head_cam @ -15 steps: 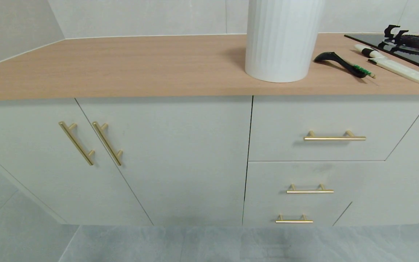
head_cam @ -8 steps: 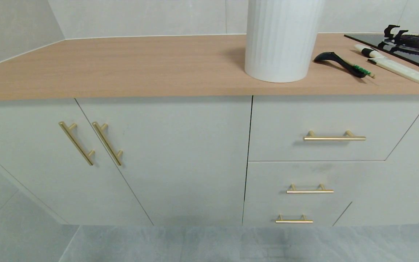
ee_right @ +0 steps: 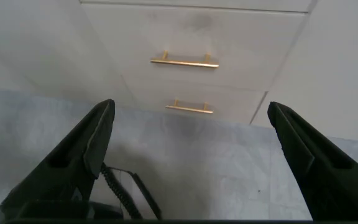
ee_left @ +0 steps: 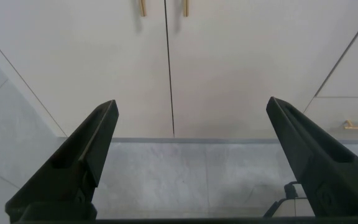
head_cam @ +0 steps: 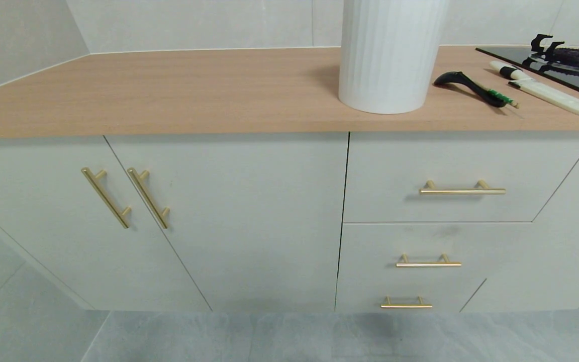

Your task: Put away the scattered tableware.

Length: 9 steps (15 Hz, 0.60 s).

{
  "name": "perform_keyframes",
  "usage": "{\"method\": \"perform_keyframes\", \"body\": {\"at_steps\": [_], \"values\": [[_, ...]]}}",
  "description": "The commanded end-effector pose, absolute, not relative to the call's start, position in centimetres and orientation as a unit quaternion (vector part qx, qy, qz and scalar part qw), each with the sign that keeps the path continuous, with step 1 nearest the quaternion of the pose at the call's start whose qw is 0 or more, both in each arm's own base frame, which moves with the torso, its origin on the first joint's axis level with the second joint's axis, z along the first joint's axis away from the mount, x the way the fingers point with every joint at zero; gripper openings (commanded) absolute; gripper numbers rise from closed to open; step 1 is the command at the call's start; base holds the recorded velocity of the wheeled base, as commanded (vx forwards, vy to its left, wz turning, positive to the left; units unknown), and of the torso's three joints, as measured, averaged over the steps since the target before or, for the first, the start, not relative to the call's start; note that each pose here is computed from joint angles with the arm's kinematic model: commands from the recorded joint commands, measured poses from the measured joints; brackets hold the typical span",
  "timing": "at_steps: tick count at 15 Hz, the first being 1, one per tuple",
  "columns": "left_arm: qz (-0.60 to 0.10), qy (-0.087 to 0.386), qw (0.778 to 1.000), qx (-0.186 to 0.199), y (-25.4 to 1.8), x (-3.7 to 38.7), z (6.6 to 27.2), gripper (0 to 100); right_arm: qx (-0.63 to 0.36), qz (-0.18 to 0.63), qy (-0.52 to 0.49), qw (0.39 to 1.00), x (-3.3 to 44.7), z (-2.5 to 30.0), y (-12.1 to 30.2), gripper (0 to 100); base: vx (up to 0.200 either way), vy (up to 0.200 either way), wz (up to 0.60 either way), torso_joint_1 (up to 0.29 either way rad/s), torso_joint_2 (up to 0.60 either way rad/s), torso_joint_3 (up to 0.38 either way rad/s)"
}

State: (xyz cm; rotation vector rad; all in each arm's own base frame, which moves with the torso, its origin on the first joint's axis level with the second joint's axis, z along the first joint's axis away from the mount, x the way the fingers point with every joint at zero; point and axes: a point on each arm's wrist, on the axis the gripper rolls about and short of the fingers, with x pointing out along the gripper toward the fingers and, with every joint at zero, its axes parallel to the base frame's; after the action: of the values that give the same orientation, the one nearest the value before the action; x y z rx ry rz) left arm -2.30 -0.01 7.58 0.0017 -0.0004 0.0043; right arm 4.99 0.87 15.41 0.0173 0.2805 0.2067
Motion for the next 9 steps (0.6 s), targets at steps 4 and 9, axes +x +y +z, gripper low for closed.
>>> {"method": "perform_keyframes", "body": {"at_steps": [4,9], "values": [[0.002,0.000,1.000,0.001,0.0,-2.3,7.6,100,0.001,0.115,0.237,0.965,12.8,14.1,2.4,100,0.000,0.000,0.00,0.000,0.00,0.000],[0.002,0.000,1.000,0.001,0.0,-2.3,7.6,100,-0.004,0.110,0.325,0.939,16.8,10.6,3.0,100,0.000,0.000,0.00,0.000,0.00,0.000]]}}
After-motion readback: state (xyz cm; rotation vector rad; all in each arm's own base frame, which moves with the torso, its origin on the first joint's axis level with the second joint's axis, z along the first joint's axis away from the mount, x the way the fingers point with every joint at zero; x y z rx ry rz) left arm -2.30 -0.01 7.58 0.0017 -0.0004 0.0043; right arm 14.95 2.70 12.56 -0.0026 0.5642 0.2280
